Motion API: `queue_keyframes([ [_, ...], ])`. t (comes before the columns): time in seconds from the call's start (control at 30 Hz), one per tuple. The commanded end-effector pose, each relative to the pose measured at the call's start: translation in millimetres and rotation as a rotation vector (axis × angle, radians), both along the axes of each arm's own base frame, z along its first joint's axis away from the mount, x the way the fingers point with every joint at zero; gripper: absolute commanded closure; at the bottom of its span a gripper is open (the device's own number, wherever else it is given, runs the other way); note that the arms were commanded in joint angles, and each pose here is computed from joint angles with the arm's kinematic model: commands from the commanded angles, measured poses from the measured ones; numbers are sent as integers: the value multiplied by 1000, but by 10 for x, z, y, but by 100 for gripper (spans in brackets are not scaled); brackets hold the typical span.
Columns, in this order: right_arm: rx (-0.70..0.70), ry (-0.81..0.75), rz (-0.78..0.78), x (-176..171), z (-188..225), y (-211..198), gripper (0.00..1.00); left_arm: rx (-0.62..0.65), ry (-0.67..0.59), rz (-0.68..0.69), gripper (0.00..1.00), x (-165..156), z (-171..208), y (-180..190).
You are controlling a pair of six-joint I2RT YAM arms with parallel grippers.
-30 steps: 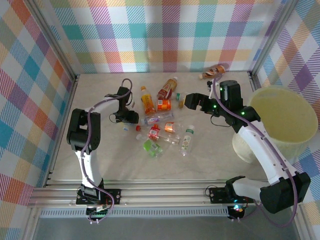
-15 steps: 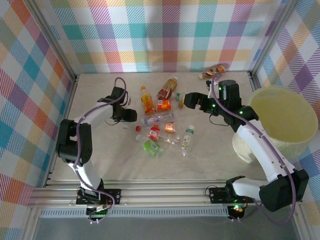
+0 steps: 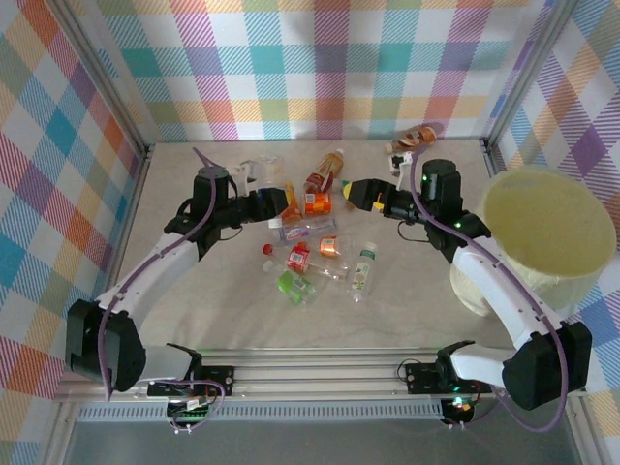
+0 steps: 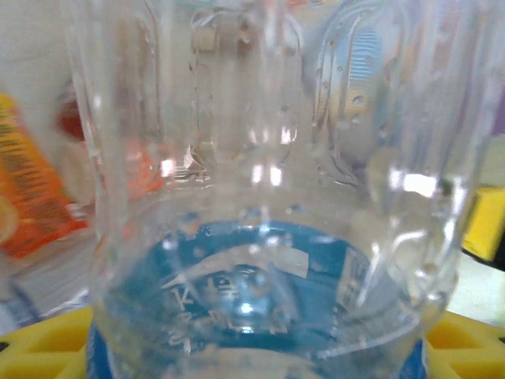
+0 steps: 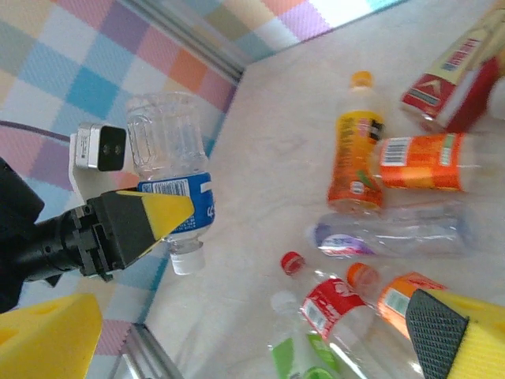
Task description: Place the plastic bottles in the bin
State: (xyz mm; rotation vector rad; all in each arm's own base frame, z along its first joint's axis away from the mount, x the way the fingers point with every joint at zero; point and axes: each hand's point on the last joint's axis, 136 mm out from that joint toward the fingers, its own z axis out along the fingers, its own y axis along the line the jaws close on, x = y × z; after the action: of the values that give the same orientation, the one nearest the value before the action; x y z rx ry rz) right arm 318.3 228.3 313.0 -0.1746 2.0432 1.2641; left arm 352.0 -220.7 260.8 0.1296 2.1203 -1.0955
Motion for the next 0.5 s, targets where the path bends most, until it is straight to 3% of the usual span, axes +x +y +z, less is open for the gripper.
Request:
queue_keyframes([
  [0.0, 102, -139, 134, -194, 371, 169, 0, -102, -82, -146, 54, -304, 333, -279],
  [0.2, 124, -224, 205, -337, 541, 267, 0, -124, -229, -316, 53, -712, 572, -796],
  [0.47, 133, -253, 264, -440, 589, 339, 0, -181, -337, -430, 54, -930, 779, -1181],
])
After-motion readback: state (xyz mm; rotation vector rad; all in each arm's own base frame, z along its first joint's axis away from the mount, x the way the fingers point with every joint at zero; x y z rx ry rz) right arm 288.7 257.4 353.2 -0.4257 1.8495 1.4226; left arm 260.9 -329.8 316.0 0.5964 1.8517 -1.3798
